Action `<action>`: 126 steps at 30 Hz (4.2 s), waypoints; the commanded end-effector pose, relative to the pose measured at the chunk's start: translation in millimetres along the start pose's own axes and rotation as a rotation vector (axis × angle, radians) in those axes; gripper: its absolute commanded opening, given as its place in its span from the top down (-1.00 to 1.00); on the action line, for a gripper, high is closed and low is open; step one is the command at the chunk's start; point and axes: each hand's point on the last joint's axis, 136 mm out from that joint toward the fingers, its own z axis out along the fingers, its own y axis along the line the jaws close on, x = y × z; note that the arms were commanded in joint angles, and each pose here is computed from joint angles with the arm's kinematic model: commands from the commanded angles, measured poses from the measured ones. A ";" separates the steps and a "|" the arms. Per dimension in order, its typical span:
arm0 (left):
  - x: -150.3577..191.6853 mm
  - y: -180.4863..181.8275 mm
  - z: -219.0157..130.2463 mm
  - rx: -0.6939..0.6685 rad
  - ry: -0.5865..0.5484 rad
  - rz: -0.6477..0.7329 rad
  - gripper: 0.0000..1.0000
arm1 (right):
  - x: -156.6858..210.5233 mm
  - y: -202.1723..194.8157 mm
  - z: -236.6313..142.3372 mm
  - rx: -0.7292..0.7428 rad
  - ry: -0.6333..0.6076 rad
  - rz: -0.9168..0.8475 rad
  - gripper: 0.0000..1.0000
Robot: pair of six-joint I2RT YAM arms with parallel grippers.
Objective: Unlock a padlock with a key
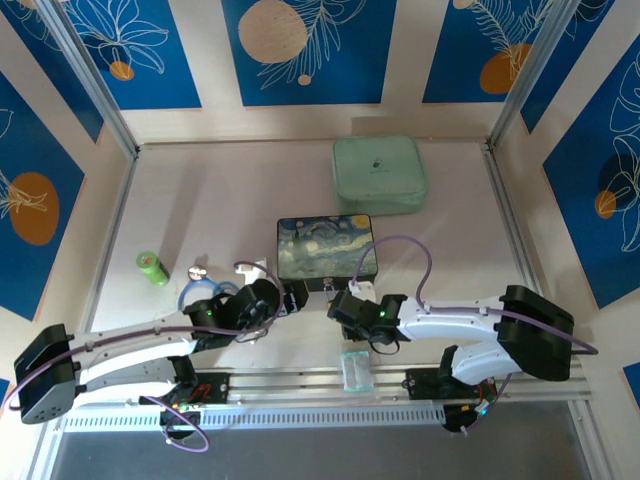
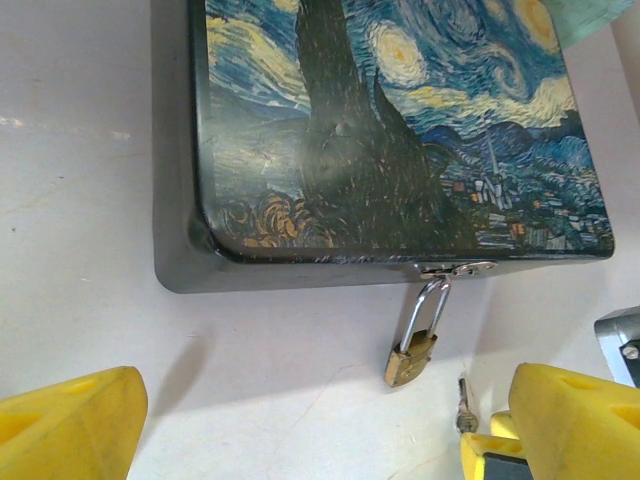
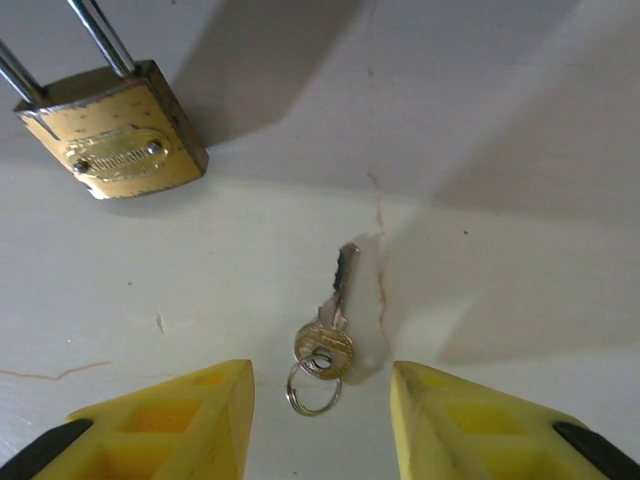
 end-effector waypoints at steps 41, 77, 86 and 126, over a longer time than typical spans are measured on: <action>4.3 -104.0 1.7 0.450 0.018 0.170 -0.36 | -16.6 -12.2 -41.0 -0.513 -0.071 0.017 1.00; 28.7 -151.0 21.2 0.672 0.236 -0.319 0.54 | -61.9 40.5 -125.0 -0.865 -0.348 -0.136 1.00; 30.9 -144.5 28.3 0.631 0.225 -0.303 1.00 | -69.5 29.8 -119.4 -0.822 -0.357 -0.098 1.00; -35.4 -166.9 -6.3 0.796 -0.105 -0.327 1.00 | -118.6 66.1 -181.8 -1.231 -0.440 0.145 0.82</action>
